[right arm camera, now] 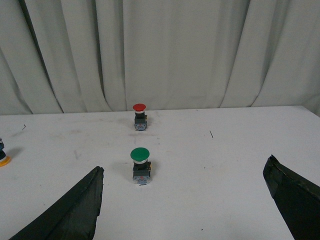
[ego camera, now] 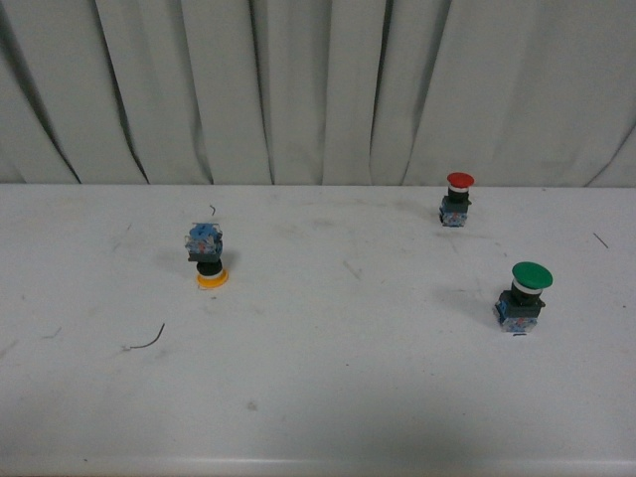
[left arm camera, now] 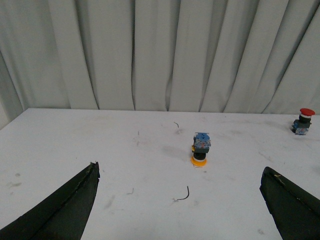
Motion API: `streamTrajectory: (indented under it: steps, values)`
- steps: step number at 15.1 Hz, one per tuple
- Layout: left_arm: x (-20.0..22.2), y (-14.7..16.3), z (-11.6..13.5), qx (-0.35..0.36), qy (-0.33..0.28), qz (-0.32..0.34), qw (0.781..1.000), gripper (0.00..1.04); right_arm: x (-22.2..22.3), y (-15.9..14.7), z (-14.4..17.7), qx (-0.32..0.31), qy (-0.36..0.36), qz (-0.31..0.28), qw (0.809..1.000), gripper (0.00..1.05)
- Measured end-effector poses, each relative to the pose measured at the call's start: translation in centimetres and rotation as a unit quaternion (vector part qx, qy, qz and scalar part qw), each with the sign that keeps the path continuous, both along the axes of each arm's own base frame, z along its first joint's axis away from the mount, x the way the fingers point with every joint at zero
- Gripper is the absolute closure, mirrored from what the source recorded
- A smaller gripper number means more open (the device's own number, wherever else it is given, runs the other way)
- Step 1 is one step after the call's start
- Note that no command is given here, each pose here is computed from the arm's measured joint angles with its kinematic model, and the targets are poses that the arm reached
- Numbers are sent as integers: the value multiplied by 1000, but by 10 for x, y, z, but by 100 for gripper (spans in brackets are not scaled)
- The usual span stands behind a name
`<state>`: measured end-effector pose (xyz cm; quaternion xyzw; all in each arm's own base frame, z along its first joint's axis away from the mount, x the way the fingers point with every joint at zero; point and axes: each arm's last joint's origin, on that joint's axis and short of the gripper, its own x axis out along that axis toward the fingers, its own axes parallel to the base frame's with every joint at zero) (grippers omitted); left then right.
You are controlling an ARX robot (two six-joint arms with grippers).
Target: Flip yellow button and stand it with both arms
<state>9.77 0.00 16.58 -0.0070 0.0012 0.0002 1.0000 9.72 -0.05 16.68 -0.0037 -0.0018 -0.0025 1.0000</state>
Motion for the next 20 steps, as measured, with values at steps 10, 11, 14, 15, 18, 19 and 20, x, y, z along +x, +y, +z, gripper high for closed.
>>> streamTrajectory:
  steps: [10,11,14,15,18,19,20]
  values:
    - [0,0,-1,-3,13,6,1000,7,0,0,0,0,0,0,1000,7]
    - [0,-2,0,-38,118,82,989,7,0,0,0,0,0,-1,1000,7]
    - [3,17,9,-112,118,229,960,7,0,0,0,0,1,-1,1000,7]
    - [6,21,15,-121,102,229,961,7,0,0,0,0,0,2,1000,7]
    - [35,27,29,-121,91,173,973,7,0,1,0,0,0,2,1000,7]
    - [48,28,38,-116,82,151,978,7,0,1,0,0,0,2,1000,7]
    - [70,29,52,-107,65,123,984,7,0,1,0,0,-1,2,1000,7]
